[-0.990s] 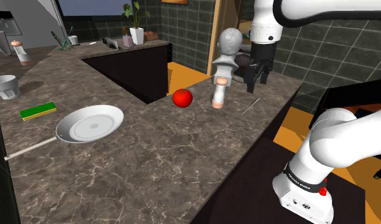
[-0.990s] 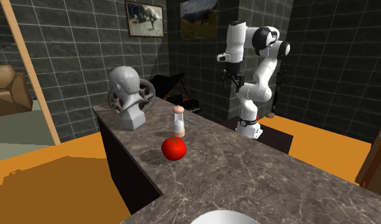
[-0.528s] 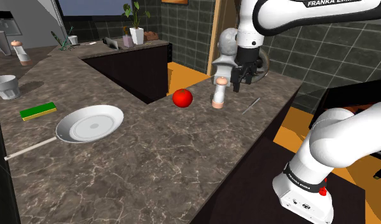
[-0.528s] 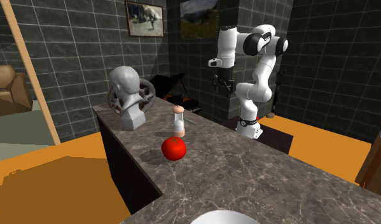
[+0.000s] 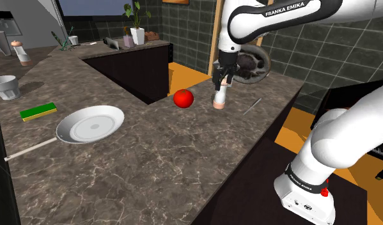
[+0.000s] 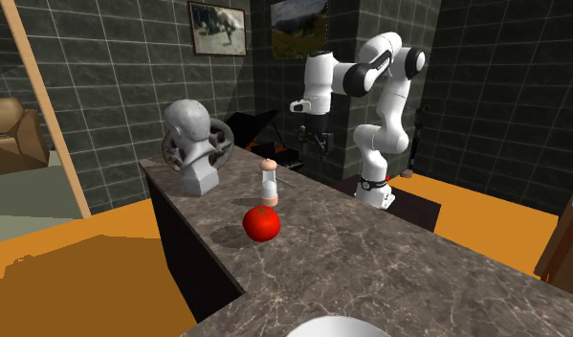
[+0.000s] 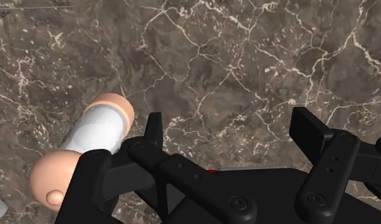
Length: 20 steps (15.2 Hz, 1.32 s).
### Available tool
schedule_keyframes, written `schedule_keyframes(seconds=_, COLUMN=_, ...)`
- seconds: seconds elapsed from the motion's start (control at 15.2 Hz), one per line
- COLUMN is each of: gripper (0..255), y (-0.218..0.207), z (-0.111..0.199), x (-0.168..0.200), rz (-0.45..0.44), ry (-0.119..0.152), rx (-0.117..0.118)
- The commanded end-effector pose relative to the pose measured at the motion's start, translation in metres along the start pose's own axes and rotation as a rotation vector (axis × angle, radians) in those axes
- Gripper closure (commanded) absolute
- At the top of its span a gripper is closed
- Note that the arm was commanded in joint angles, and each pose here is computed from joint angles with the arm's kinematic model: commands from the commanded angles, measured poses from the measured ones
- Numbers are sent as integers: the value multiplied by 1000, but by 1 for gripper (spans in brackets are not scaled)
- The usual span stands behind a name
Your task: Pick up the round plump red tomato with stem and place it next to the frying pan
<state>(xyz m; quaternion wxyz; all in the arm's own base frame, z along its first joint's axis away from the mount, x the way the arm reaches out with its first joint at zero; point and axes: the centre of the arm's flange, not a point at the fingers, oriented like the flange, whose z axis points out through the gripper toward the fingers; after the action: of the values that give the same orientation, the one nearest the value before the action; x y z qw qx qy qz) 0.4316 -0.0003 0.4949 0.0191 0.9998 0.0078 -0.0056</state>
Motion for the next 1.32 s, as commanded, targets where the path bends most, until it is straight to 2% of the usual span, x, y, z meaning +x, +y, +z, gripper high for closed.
schedule_keyframes(seconds=0.0, gripper=0, y=-3, z=8, x=23, rz=-15, ry=19, rx=8)
schedule_keyframes(seconds=1.06, gripper=0, y=1, z=57, x=209, rz=-131, ry=149, rx=70)
schedule_keyframes(seconds=1.25, gripper=0, y=0, z=68, x=214, rz=-133, ry=152, rx=71)
